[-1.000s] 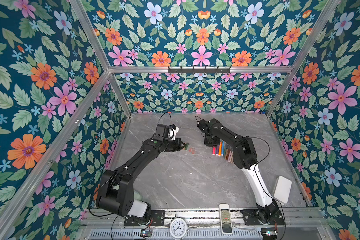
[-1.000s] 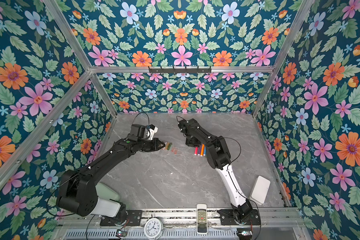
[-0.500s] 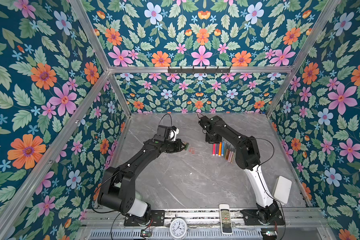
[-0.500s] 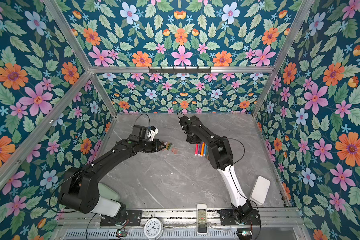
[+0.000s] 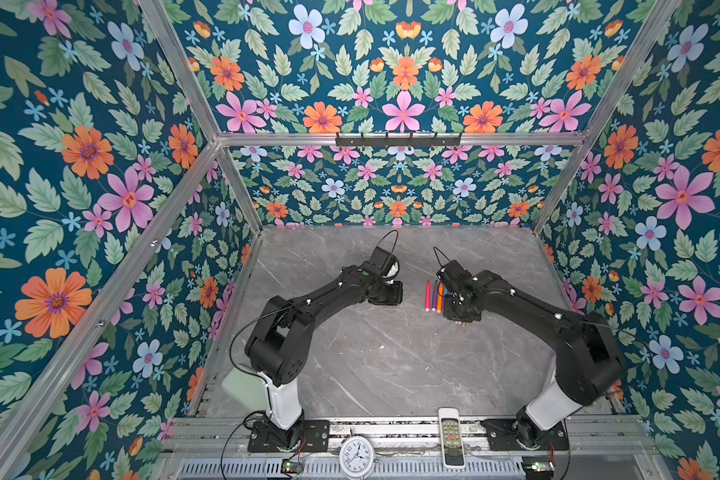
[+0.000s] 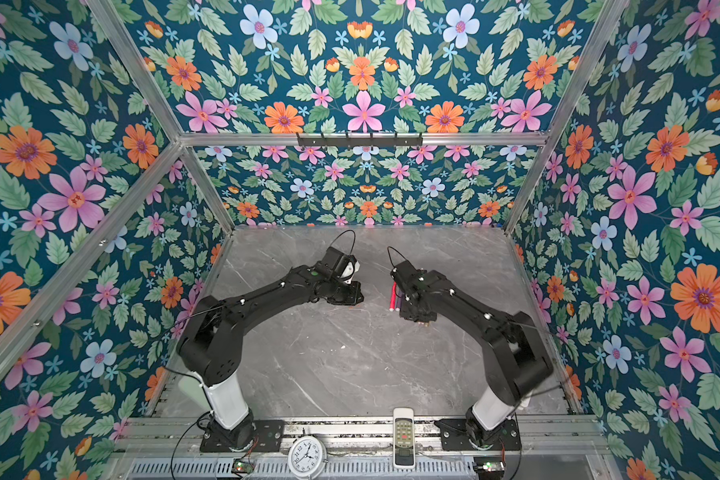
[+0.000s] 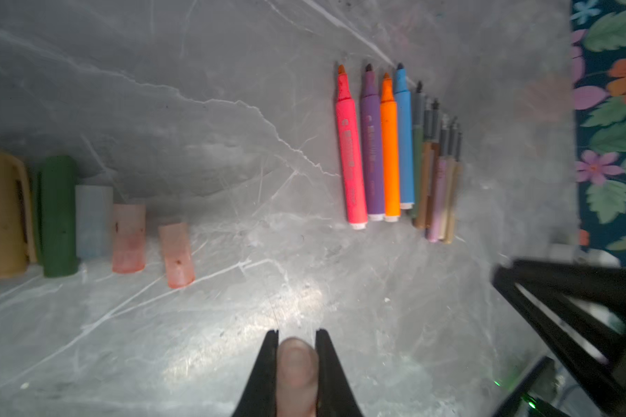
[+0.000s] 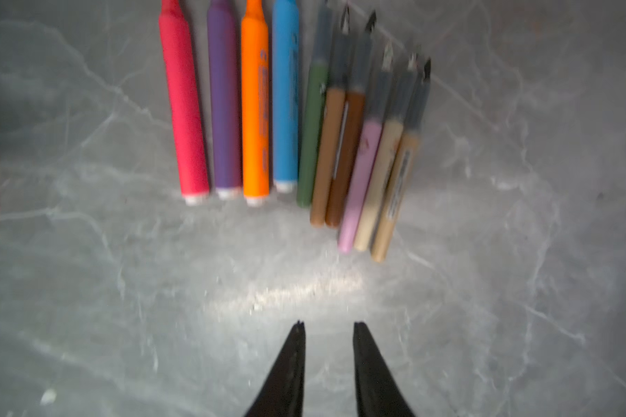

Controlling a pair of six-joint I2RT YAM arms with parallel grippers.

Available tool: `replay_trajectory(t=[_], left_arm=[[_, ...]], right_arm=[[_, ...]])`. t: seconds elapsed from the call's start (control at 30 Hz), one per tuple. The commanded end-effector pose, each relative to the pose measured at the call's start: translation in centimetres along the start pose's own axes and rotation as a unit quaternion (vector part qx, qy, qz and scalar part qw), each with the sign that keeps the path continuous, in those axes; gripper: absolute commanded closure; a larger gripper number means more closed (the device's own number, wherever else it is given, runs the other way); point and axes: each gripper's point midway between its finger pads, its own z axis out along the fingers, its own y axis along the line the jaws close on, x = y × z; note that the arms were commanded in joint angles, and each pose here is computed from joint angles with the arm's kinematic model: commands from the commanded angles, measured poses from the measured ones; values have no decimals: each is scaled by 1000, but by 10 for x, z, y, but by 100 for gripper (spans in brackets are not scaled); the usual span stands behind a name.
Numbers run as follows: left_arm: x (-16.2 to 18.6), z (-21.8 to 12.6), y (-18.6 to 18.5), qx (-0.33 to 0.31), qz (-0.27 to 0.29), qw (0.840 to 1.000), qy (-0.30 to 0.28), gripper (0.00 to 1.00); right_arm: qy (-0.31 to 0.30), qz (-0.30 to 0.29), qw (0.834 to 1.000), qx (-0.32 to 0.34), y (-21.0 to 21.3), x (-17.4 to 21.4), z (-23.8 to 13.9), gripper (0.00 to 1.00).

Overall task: Open the pen caps
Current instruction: 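Carry the pink cap to the end of the cap row with left while right withdraws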

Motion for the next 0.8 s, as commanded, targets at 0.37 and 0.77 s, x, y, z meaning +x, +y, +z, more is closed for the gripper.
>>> replay_trajectory(t=[0.37,0.77], left_arm=[[0,50,34,-117,2,993,29,100],[4,53,55,-177,15,983,48,100]], right_arm=[[-33,17,982,-184,21,39,4,73],[-20,12,983,-184,26,40,12,73]])
